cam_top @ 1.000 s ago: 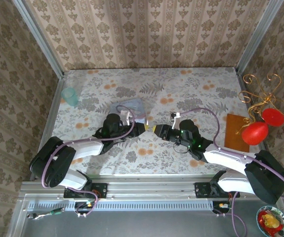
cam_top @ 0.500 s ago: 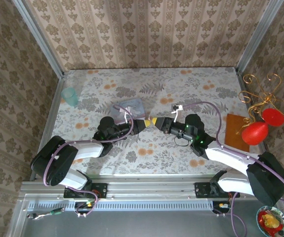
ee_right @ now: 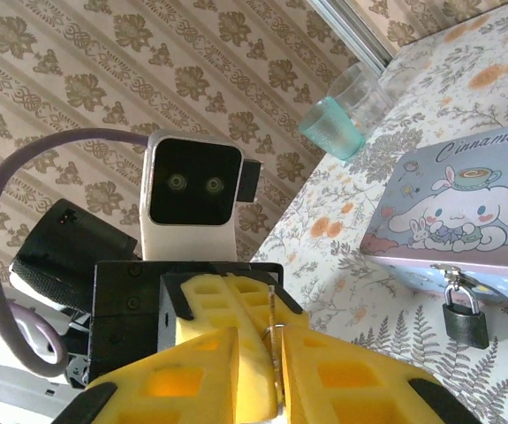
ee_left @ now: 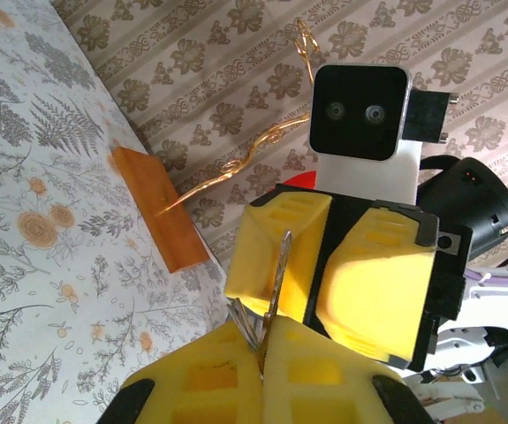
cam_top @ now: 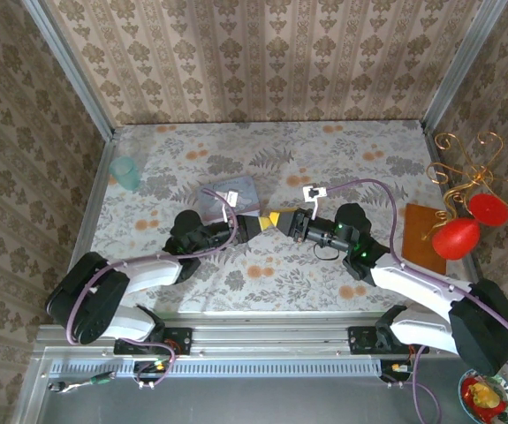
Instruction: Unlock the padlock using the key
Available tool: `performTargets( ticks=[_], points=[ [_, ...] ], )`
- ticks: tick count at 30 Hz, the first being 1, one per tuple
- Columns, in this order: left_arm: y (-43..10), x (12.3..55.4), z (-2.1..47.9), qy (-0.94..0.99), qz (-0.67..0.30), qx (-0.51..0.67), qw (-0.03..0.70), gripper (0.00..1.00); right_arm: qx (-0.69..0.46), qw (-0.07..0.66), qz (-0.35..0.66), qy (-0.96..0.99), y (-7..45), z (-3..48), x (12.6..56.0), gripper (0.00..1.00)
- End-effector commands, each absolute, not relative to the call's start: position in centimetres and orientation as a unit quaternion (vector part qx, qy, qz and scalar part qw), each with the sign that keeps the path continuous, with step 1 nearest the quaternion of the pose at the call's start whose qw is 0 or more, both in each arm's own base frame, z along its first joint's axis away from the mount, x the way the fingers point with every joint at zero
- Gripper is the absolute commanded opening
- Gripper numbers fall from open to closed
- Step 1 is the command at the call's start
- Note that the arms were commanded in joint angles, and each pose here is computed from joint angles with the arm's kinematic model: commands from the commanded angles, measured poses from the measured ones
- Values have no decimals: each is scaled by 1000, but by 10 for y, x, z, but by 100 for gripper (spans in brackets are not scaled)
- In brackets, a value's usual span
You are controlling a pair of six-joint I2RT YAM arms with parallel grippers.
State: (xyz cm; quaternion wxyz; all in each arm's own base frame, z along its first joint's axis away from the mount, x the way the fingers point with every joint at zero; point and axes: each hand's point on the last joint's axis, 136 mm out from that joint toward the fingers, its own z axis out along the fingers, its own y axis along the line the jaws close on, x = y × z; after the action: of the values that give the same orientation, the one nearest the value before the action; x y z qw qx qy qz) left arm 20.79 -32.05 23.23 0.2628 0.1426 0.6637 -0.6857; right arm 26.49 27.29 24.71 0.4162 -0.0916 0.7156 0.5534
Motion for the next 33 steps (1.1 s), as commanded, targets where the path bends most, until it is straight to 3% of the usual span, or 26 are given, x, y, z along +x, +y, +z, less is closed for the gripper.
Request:
performTargets(
  ticks=[1, 7, 15, 24, 33],
  points=[
    [-325, 199, 246, 649, -692, 174, 264, 0, -118, 434, 557, 698, 274, 265, 260, 22],
    [-336, 186, 252, 641, -696, 210, 248, 0, -136, 432, 570, 686, 277, 271, 253, 19],
    [-336, 184, 250, 648, -686, 214, 254, 0, -140, 422, 571, 690, 279, 266, 251, 6],
    [-326, 185, 246, 653, -674, 222, 262, 0, -158, 423, 550, 703, 275, 260, 246, 25],
    [-328, 164, 260, 634, -677, 281, 247, 0, -200, 405, 567, 689, 285, 268, 235, 27]
  ],
)
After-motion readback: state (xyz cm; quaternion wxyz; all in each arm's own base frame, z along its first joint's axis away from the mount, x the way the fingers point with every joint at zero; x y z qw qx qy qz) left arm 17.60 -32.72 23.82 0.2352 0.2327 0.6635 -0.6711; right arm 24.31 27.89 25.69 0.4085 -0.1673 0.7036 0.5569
